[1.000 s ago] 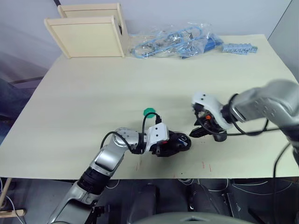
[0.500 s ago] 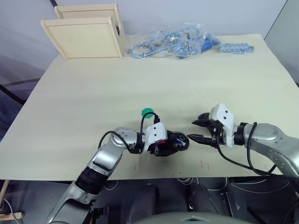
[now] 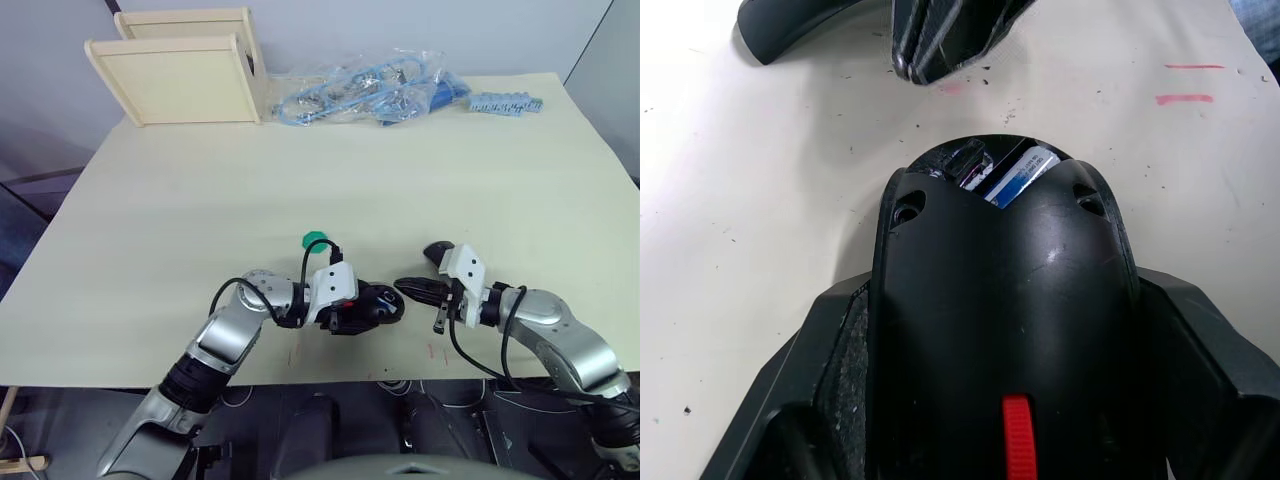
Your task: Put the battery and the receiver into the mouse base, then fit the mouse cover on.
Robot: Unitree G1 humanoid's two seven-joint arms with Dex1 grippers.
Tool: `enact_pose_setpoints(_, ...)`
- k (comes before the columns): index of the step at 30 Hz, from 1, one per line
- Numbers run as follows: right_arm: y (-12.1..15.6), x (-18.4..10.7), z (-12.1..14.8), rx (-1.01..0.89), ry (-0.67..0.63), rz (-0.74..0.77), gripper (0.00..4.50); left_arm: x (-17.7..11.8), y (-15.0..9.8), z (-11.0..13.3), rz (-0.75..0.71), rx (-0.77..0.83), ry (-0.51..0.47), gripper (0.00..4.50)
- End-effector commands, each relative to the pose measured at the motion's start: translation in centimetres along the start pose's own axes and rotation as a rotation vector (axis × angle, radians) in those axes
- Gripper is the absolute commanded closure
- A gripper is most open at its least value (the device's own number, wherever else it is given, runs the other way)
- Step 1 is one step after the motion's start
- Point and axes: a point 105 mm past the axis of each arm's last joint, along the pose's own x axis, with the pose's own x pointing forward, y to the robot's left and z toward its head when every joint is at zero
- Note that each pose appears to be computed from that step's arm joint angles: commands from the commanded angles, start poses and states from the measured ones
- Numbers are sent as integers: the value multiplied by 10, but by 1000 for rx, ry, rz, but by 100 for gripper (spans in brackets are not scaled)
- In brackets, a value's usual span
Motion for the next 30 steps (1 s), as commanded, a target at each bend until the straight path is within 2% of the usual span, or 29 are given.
enact_pose_setpoints(1,2,0,11,-37,-41,17,445,-3,-3,-18,0,-53,64,154)
enact_pose_setpoints(7,8,6,13,-49,-51,59,445,-3,-2,-18,1,-53,66,154)
enact_pose_setpoints(30,8,17,-3,-35,-3,65,445,-2,-3,-17,1,-57,63,154)
